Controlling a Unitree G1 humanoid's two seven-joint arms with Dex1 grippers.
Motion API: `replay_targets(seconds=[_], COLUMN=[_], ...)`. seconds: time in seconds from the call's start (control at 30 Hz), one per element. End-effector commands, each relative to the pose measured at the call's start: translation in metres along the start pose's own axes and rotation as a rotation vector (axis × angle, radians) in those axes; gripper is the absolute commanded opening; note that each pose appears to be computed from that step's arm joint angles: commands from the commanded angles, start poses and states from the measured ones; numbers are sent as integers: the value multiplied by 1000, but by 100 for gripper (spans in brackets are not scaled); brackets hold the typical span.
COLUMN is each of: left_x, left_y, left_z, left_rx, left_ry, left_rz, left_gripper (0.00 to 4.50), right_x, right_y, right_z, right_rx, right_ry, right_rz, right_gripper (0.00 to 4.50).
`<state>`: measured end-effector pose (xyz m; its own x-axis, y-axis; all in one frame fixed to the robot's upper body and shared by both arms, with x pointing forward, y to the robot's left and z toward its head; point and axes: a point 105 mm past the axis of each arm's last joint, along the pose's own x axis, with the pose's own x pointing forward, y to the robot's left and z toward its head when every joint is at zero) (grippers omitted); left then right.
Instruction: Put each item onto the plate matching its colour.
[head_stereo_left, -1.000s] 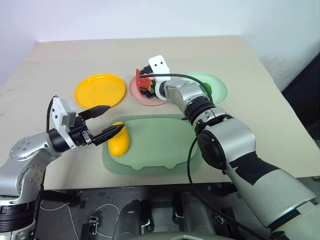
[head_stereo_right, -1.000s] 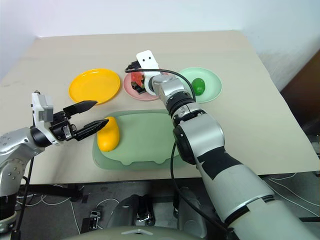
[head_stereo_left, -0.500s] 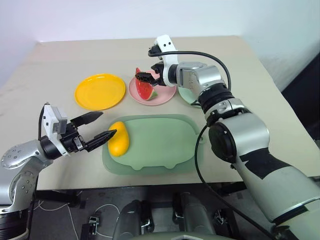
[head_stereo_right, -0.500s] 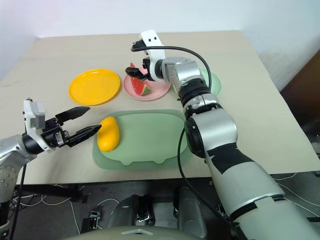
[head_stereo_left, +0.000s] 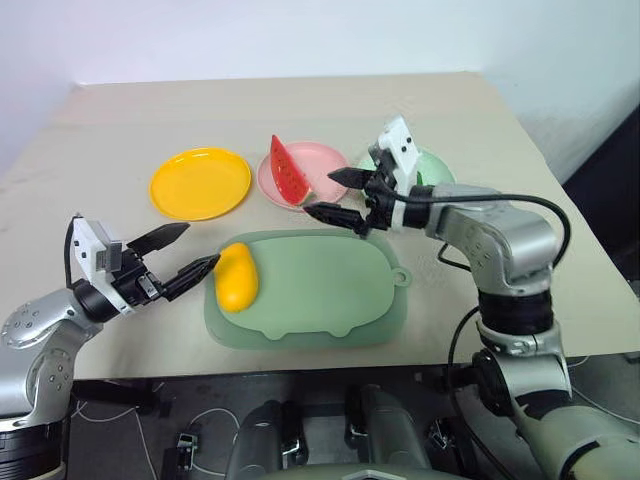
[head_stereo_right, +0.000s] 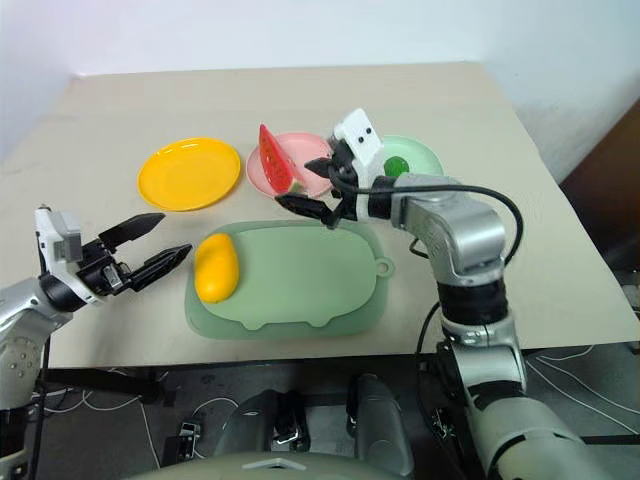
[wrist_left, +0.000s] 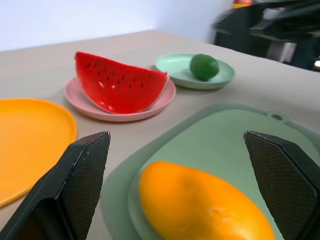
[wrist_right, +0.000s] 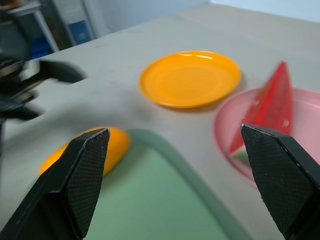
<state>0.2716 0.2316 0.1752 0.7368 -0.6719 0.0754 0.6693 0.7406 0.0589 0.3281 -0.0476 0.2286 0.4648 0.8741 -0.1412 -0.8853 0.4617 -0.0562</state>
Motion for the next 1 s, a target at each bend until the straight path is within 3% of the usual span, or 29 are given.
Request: replay_targets(seconds=[0.03, 0.2, 0.33, 0.57, 0.83, 1.0], left_x=[2, -1, -2, 15, 39, 53], left_y=[-1, -7, -17, -32, -36, -35], left_z=[11, 0, -13, -16, -37, -60], left_rx=[2, -35, -81, -144, -248, -303], left_ry=[-37, 8, 87, 66, 157, 284], left_rz=[49, 93, 139, 121, 167, 209], left_gripper=[450, 450, 450, 450, 450, 450], right_x=[-9, -30, -54, -52, -54, -53], right_y=[1, -1, 1, 0, -7, -12], right_z=[3, -16, -12, -23, -22, -18], right_rx=[-33, -173, -151, -143, -168, -186], right_ry=[-4, 38, -35, -25, -28, -32], right_rz=[-16, 4, 50, 24, -15, -45], right_gripper=[445, 445, 445, 445, 445, 445])
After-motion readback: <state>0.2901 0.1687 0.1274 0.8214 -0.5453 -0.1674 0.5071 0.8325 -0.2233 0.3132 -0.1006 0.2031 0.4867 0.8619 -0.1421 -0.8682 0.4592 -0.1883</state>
